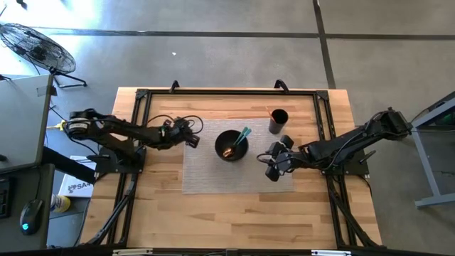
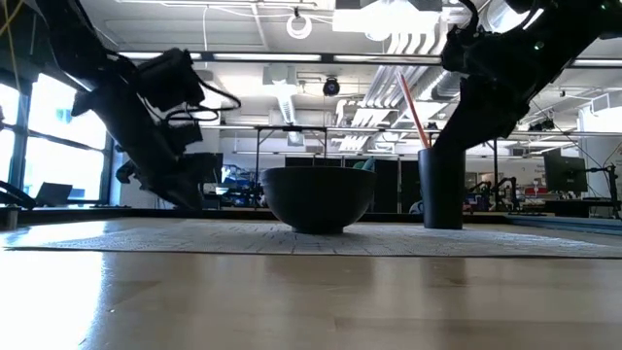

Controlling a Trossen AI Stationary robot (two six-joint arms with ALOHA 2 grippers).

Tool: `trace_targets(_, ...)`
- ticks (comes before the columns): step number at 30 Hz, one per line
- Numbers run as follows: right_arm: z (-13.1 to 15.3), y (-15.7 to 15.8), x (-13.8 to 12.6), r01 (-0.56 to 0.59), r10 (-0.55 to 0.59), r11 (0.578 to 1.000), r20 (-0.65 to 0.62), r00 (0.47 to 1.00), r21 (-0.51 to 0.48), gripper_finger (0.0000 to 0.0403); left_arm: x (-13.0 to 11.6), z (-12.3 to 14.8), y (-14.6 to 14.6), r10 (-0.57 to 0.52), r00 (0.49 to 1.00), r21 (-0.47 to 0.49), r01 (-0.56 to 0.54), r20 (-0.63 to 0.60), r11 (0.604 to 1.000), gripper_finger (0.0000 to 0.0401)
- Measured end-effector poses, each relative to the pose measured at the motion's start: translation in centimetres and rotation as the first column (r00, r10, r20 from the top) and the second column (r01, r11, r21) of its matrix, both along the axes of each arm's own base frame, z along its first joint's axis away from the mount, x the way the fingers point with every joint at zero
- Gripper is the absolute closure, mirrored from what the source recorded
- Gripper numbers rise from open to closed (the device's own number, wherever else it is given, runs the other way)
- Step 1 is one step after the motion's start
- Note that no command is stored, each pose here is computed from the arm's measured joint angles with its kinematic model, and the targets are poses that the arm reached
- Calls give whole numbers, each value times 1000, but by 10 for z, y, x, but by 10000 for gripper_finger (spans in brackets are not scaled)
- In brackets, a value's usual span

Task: Pick & Place Utensil
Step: Return to Home Position

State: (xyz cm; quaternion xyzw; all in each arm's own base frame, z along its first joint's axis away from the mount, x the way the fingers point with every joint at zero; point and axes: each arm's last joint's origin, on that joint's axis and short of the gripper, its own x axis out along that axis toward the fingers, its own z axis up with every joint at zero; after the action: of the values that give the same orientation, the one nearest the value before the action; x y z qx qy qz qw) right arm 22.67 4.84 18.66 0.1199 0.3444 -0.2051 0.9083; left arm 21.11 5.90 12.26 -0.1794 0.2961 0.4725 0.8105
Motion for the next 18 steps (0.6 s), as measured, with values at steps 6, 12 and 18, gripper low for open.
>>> trace_targets(6,5,2,5,-53,55,998,55,997,-27,237,-5,23,-2,-28,996,3,28,89,1000,263)
trace_targets(12,15,3,14,-77,91,993,167,982,-86,237,-11,51,-8,-111,973,52,103,203,993,263)
trace_targets(18,24,5,19,-114,145,984,246,958,-137,237,-14,75,-32,-289,908,97,272,304,957,263)
